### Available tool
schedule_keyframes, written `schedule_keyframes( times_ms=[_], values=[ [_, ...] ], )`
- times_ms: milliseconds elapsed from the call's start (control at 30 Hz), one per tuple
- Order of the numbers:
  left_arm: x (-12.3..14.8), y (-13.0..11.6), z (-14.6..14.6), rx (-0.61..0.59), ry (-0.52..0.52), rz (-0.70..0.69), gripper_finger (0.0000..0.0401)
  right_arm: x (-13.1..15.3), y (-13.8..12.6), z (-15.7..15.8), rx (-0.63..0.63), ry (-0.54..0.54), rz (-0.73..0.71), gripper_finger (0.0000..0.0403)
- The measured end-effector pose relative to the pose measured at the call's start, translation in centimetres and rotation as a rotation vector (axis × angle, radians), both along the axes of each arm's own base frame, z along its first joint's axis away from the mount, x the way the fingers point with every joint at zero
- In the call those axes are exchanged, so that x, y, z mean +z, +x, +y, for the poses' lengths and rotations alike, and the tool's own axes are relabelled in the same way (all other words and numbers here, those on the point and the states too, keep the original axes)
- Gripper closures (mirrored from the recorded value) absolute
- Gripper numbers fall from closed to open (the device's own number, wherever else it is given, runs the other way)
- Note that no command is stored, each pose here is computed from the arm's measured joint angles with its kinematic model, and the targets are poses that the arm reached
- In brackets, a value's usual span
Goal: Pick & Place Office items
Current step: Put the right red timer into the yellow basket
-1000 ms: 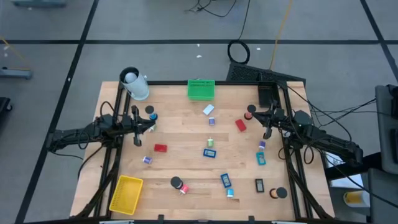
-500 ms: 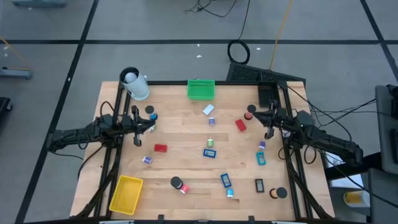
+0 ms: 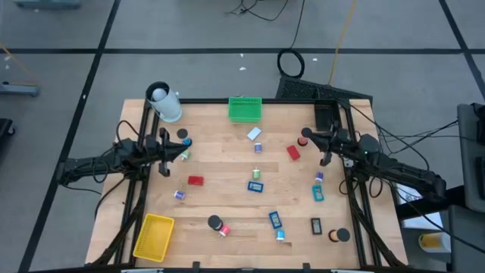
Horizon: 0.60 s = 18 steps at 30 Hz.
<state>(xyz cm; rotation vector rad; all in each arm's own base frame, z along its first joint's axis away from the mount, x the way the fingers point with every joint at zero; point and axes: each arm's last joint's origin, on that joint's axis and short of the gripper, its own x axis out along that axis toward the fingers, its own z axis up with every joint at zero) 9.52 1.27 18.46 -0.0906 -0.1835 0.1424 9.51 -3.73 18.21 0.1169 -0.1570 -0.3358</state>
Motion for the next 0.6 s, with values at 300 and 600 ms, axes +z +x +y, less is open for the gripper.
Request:
schedule_keyframes(
  times_ms=[300,600],
  values=[
    [-0.4,0.0,0.1,0.058,0.050,0.055,0.0395,-0.8,1.5,-0.7,-0.040,0.083,0.179,0.0394],
    [-0.6,0.1,0.1,0.031,0.028,0.073,0.0395,1.2,3.7,-1.2,-0.028,0.135,0.263,0.0394]
  ],
)
